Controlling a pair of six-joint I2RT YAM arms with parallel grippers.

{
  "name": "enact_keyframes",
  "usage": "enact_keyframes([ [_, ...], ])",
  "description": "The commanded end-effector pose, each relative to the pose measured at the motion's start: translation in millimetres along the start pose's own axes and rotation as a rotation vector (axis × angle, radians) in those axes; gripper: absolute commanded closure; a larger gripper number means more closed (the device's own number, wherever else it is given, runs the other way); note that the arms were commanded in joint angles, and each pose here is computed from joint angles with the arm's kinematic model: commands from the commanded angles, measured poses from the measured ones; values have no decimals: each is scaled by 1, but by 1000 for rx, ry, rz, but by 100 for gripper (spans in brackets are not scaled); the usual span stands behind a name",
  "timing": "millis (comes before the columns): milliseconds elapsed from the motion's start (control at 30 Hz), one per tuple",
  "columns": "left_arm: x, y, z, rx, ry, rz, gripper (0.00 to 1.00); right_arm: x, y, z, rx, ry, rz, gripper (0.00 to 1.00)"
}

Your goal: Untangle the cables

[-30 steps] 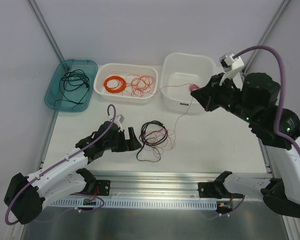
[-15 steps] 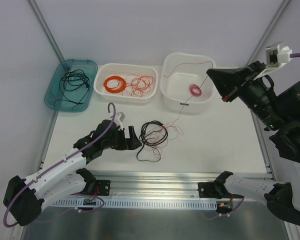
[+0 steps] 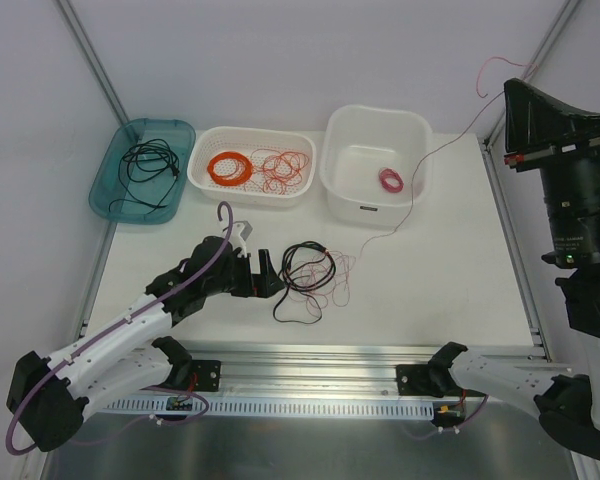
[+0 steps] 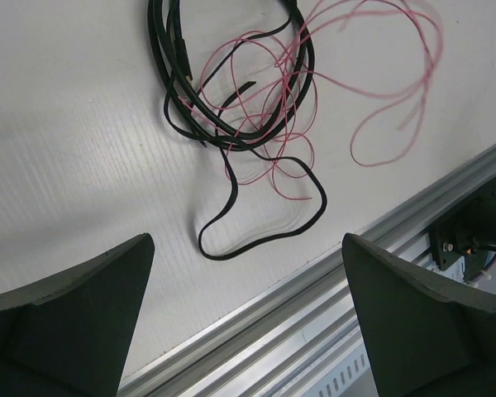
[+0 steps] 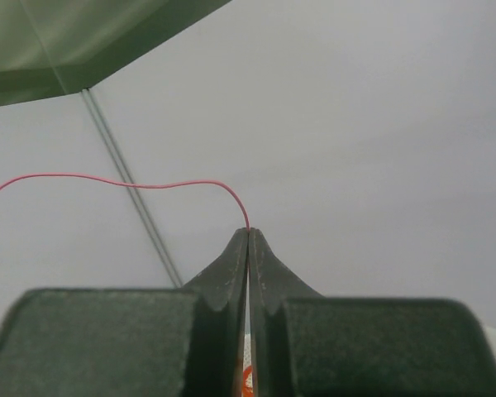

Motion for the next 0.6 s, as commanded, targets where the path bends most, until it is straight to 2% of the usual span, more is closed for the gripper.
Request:
enact_keyframes([
  [0, -5, 2, 8, -30, -18, -11, 1, -16, -2, -24, 61, 54, -115, 99],
  [100, -3, 1, 7, -26, -22, -5, 1, -42, 13, -64, 216, 114, -269, 99],
  [200, -3, 1, 6, -19, -25, -4, 1, -81, 46, -114, 358, 183, -458, 99],
  [333, -2, 0, 6, -18, -34, 0, 1, -136, 106, -191, 560, 223, -736, 99],
  [433, -2, -2, 6, -8, -36, 1, 1, -168, 152, -236, 697, 240, -873, 99],
  [567, -2, -3, 6, 0, -33, 1, 1, -206, 205, -275, 842, 279, -1091, 97],
])
Point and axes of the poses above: each gripper's point midway between its finger pads, its own y axis back along the fingers, its own x axis along the line the jaws close on, z = x × y, the point moved 9 cm from there along y, back along the fingers, and after that the axes turned 9 degrees about -y, right-handed, at the moved point
